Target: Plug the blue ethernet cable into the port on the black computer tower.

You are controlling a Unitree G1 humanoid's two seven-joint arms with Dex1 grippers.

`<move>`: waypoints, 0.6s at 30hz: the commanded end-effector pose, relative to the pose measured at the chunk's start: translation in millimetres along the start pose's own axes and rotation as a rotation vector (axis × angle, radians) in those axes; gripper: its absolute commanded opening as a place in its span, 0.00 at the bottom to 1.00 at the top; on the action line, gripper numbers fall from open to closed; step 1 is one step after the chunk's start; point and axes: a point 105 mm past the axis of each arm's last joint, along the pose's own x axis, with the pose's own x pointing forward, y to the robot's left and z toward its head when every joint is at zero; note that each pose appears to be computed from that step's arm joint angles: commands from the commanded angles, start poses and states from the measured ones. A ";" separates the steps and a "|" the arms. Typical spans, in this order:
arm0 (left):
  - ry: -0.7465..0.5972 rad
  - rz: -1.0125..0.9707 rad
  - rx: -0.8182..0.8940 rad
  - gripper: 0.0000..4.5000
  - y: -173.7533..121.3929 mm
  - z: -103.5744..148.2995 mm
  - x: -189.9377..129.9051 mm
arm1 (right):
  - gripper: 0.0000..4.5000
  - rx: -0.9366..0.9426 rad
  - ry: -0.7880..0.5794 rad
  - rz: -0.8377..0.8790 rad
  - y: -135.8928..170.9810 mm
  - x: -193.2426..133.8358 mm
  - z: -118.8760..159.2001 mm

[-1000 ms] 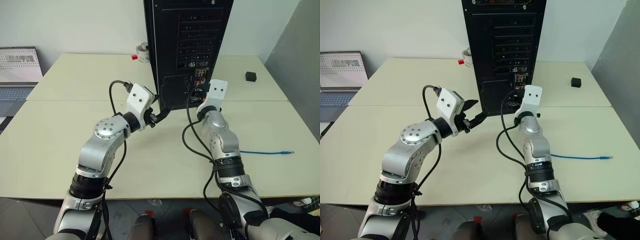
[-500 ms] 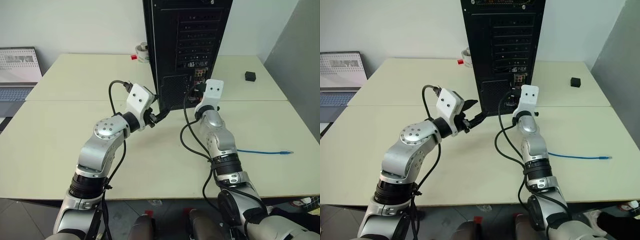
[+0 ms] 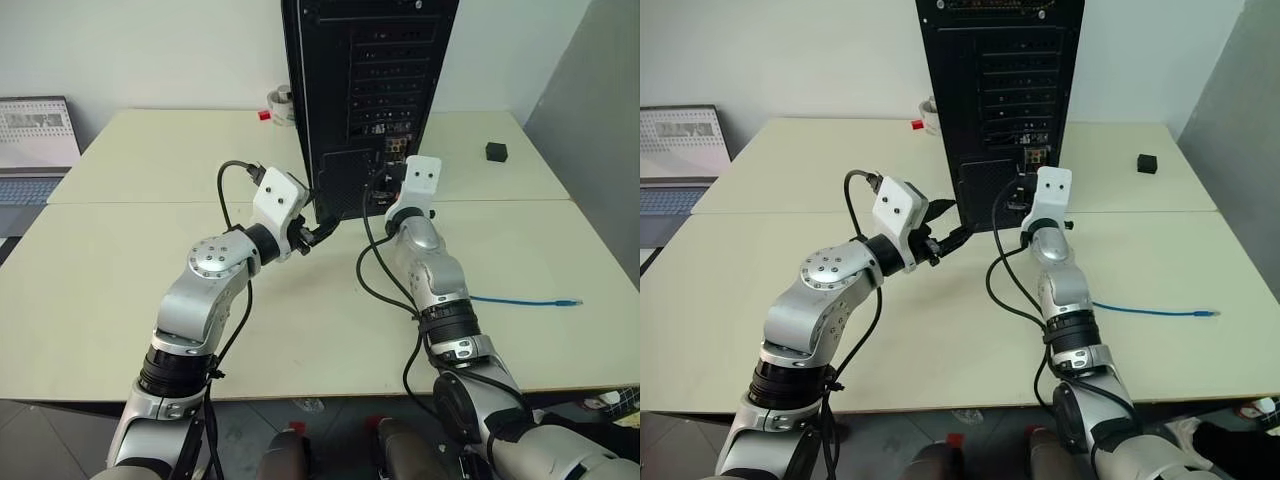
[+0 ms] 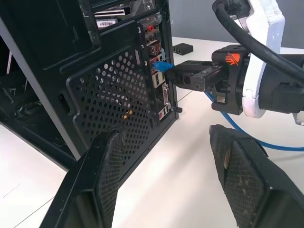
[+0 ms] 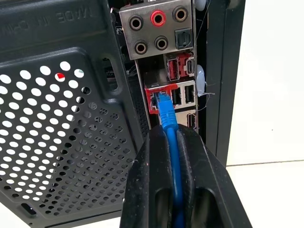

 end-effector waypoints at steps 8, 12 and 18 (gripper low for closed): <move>-0.063 -0.006 0.026 0.67 -0.6 16.1 -1.3 | 0.00 -0.013 -0.070 0.049 7.2 2.5 20.6; -0.065 -0.003 0.027 0.68 0.6 16.3 -1.2 | 0.14 -0.013 -0.062 0.052 4.8 2.4 19.1; -0.066 0.001 0.028 0.68 1.3 15.9 -2.1 | 0.43 -0.021 -0.045 0.061 -2.0 2.0 16.7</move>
